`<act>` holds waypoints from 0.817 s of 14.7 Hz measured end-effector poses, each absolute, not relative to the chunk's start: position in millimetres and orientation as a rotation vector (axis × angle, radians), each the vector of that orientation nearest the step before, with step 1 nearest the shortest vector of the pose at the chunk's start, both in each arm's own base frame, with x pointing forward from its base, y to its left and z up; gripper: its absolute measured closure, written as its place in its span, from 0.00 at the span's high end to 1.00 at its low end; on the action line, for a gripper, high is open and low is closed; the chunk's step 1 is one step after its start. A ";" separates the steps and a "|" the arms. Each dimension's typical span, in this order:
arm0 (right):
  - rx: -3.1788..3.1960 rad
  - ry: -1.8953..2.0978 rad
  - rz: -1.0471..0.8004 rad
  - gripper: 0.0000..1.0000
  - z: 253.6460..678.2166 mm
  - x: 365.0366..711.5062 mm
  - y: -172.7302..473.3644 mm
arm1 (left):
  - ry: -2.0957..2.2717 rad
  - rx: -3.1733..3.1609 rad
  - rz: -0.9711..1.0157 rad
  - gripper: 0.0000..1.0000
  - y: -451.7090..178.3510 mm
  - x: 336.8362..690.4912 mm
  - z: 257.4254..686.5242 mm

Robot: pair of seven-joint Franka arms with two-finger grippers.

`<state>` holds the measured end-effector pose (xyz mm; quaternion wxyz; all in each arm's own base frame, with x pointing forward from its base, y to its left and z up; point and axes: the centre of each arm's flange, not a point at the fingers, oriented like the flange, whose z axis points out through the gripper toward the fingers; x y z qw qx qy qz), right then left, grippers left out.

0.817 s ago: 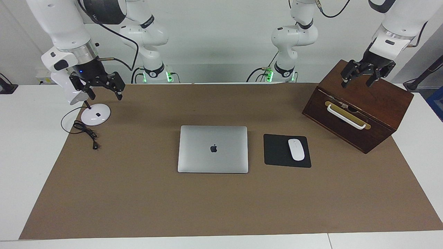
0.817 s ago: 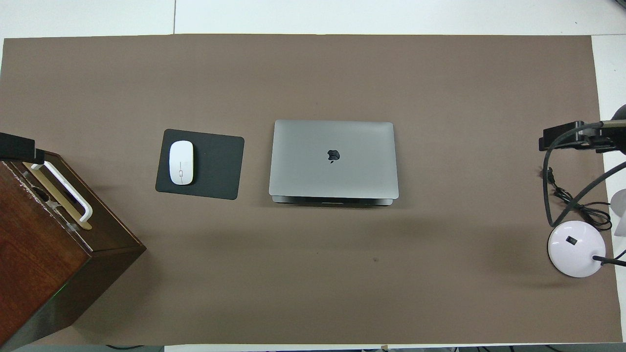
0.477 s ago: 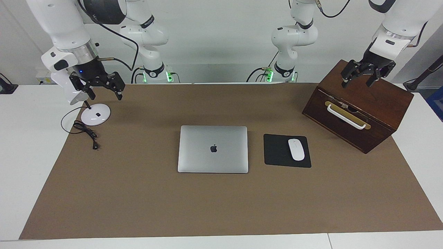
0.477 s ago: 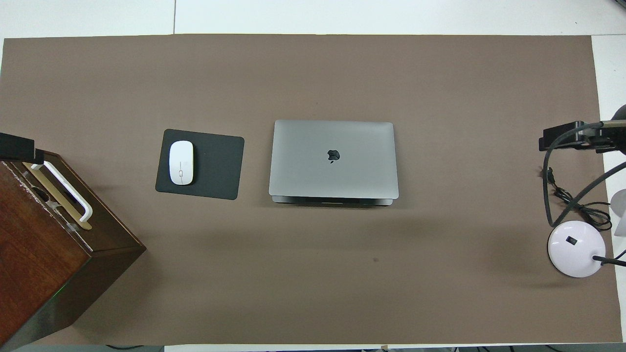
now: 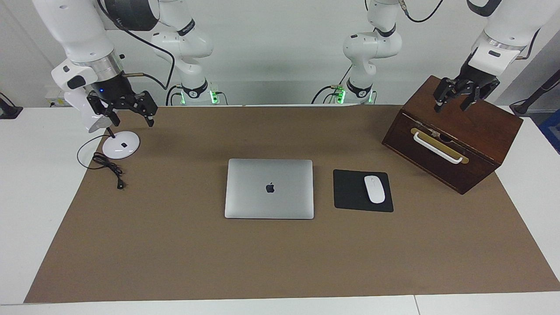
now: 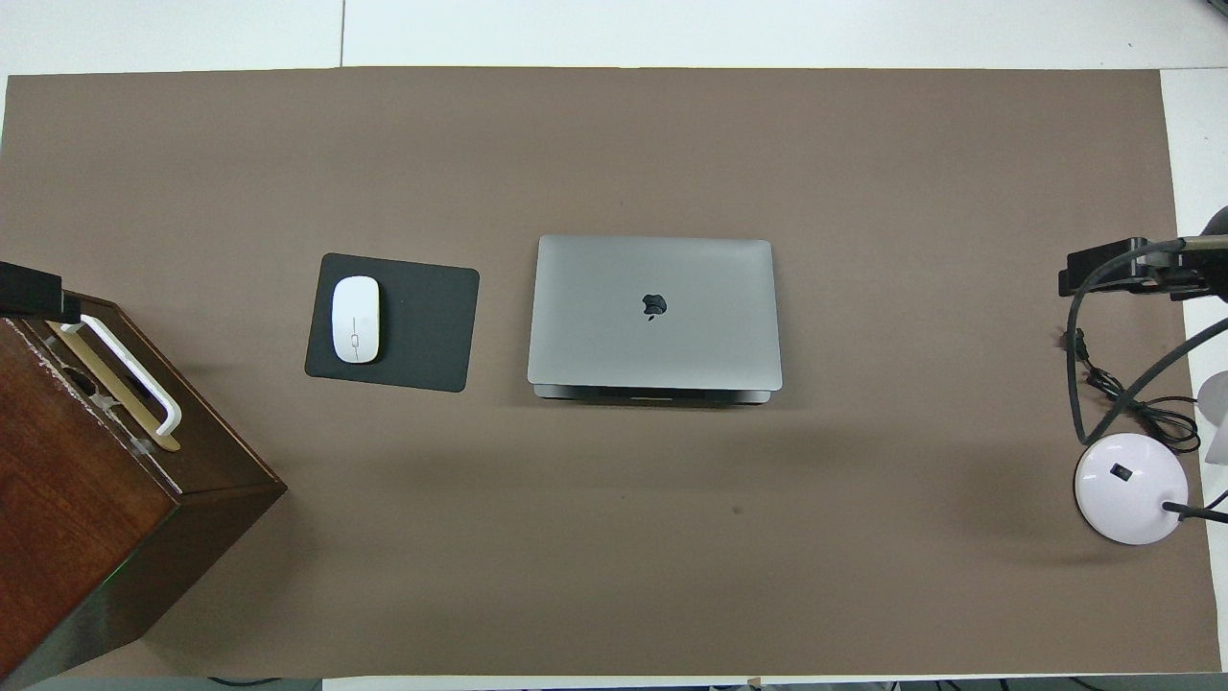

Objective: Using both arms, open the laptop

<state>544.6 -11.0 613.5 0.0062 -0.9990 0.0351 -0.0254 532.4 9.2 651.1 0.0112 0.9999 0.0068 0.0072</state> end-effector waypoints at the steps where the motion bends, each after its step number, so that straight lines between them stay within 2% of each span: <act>1: -3.126 0.110 -0.080 1.00 613.5 544.6 -11.1 | 0.046 3.119 0.021 0.51 9.2 532.4 650.9; 5: -3.126 0.110 -0.080 1.00 613.5 544.6 -11.1 | 0.250 3.109 0.002 0.05 5.8 532.1 646.0; 6: -3.126 0.110 -0.080 1.00 613.5 544.6 -11.1 | 0.342 3.101 -0.020 0.01 4.1 530.5 640.0; 12: -3.126 0.110 -0.080 1.00 613.5 544.6 -11.1 | 1.013 2.750 -0.154 0.01 -21.9 498.5 583.9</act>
